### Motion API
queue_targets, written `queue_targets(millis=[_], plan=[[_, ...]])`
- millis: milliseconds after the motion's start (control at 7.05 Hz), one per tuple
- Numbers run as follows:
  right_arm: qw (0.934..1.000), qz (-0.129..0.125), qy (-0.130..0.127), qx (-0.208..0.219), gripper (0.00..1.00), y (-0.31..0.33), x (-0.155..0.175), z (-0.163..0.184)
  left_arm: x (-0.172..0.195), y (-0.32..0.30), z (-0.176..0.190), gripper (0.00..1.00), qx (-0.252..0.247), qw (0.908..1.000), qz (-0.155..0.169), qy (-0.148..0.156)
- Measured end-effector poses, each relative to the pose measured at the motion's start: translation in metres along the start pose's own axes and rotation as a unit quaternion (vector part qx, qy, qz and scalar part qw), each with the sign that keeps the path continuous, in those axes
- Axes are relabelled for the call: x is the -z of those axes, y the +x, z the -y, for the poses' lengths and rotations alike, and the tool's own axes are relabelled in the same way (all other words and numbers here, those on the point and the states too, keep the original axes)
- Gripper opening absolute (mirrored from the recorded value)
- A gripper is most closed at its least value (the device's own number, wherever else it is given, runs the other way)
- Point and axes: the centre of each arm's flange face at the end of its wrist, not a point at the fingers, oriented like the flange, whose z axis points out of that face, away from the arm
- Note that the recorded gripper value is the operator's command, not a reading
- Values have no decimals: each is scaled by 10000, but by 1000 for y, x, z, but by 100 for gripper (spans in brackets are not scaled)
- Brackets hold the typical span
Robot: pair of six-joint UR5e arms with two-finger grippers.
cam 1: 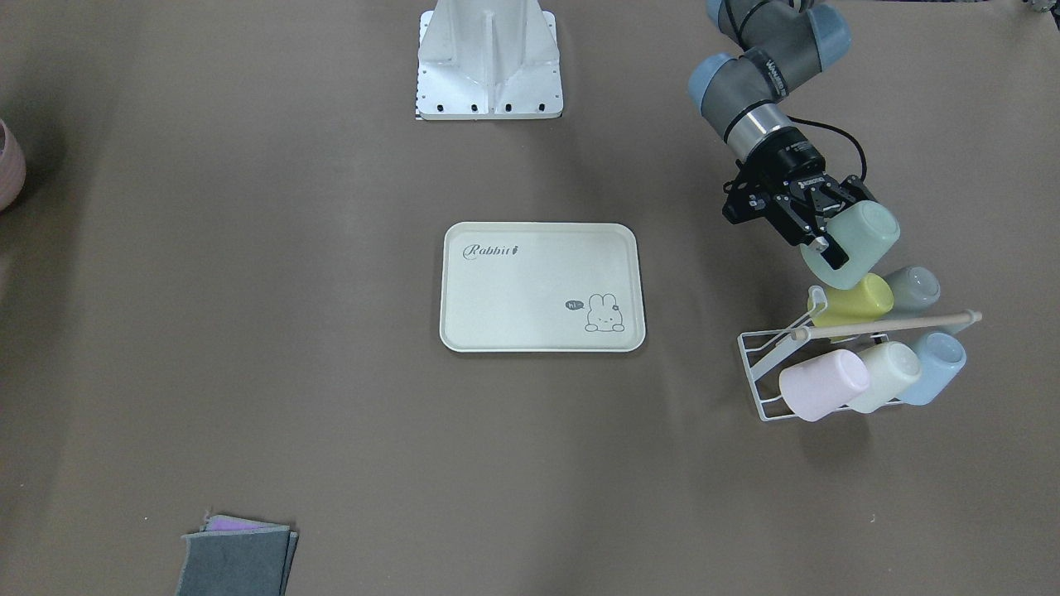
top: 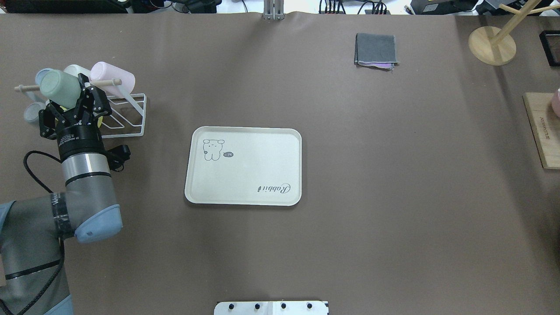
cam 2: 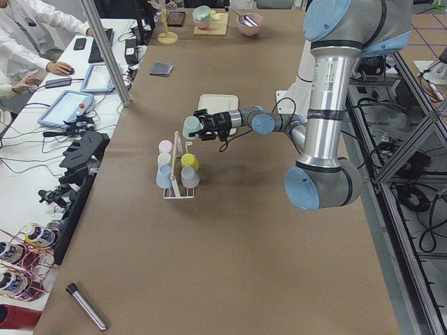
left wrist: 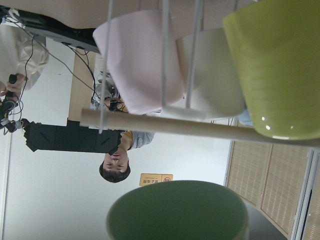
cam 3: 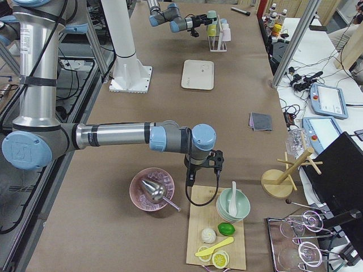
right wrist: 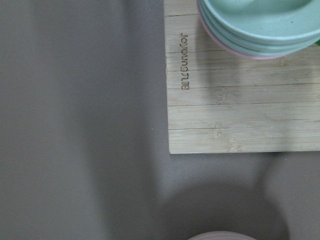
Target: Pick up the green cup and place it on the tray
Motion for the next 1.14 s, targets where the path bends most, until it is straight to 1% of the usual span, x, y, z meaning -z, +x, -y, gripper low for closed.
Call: queue_targets(millis=[142, 284, 426, 568, 709, 851, 993, 1135], plan=[[10000, -17, 7, -32, 100, 4, 0, -2, 3, -11, -15, 1, 508, 9986, 106, 65], [10000, -41, 1, -66, 100, 8, 0, -5, 7, -20, -27, 1, 1152, 9928, 227, 234], [9999, -51, 2, -90, 100, 11, -1, -7, 10, -25, -32, 1, 1837, 9810, 312, 549], [9999, -53, 8, -116, 100, 13, 0, -9, 14, -35, -33, 1, 2551, 9611, 374, 994], [9999, -50, 18, -147, 100, 16, 1, -11, 19, -47, -32, 1, 3308, 9303, 397, 1534], [9998, -45, 34, -169, 100, 19, 2, -12, 24, -55, -26, 1, 4114, 8853, 276, 2153], [9998, -45, 38, -185, 100, 20, 2, -14, 31, -63, -19, 1, 4866, 8294, 20, 2744], [9998, -47, 29, -204, 100, 23, 1, -16, 39, -72, -15, 1, 5532, 7639, -246, 3315]])
